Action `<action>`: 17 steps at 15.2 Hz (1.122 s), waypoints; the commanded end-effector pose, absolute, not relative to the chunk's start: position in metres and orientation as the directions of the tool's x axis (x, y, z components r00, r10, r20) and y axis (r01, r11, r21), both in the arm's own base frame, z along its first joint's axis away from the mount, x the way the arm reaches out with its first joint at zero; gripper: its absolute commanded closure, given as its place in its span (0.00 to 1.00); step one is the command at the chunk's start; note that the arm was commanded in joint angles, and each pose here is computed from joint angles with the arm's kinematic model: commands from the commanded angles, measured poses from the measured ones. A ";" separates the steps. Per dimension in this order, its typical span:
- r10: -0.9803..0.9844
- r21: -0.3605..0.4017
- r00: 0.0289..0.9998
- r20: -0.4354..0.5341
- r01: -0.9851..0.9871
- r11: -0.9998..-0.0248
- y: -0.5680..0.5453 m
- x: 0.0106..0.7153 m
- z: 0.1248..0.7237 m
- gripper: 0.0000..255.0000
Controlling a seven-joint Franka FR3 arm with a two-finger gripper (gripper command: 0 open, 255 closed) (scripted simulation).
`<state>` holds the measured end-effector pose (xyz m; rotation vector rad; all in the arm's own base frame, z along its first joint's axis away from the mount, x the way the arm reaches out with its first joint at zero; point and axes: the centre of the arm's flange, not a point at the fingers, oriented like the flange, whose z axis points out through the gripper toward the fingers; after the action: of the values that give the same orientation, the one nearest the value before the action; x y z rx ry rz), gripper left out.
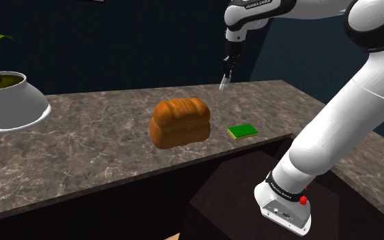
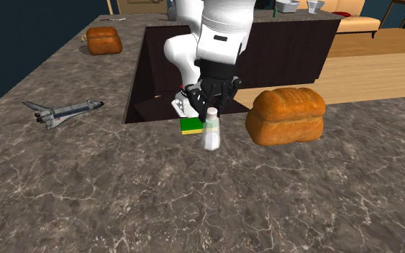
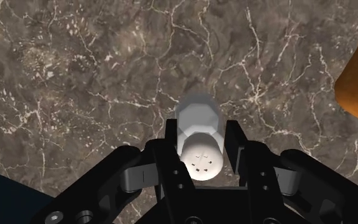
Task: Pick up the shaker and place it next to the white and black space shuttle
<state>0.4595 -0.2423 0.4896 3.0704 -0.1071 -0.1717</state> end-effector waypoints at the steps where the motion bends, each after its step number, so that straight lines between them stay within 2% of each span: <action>1: -0.073 0.068 0.991 -0.109 -0.066 -0.996 -0.243 0.460 0.500 1.00; 10: -0.073 0.068 0.991 -0.109 -0.066 -0.996 -0.243 0.460 0.543 1.00; 17: -0.073 0.068 0.991 -0.109 -0.066 -0.996 -0.293 0.383 0.544 1.00</action>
<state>0.3927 -0.2873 0.5434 3.0705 -0.1089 -0.1723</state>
